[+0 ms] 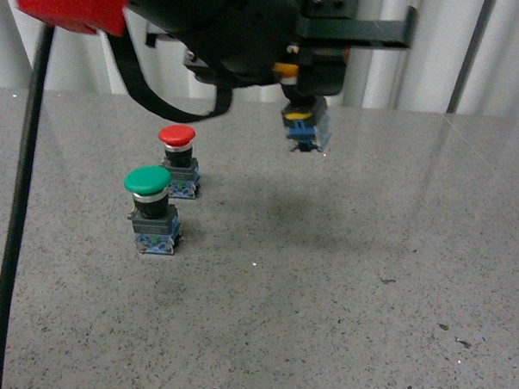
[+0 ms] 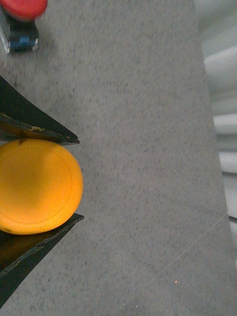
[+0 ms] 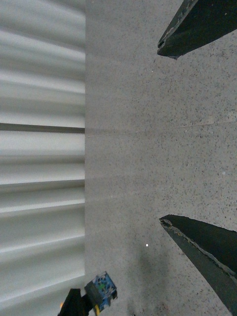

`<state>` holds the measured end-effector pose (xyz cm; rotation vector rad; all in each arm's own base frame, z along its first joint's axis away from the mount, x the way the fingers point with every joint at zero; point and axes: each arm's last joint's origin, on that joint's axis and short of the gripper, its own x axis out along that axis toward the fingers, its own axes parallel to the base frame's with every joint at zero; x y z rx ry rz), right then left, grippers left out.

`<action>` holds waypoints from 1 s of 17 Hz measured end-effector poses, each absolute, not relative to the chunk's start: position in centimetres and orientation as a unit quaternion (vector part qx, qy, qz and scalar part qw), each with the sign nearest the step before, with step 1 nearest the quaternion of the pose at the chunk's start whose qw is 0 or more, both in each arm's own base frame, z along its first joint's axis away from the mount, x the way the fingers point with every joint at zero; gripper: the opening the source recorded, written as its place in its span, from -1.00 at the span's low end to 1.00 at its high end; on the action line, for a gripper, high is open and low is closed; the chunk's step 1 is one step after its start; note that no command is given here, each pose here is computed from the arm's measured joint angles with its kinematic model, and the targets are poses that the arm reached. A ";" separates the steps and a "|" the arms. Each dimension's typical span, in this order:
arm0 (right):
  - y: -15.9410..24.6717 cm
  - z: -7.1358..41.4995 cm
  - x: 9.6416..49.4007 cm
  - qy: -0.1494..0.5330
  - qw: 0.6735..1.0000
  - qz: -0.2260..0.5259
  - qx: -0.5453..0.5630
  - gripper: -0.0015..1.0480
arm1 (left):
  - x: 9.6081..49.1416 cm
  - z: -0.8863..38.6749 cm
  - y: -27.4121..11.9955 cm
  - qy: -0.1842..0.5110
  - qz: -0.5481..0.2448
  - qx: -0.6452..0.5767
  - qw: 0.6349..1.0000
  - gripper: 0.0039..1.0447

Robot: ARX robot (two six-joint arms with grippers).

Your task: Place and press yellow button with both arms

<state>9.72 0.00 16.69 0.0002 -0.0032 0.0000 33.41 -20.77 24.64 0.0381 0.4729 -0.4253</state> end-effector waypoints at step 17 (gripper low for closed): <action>0.0 16.7 9.7 -0.002 1.000 0.000 0.000 0.87 | 33.2 17.9 -25.5 0.320 -0.153 -0.033 0.935 -0.30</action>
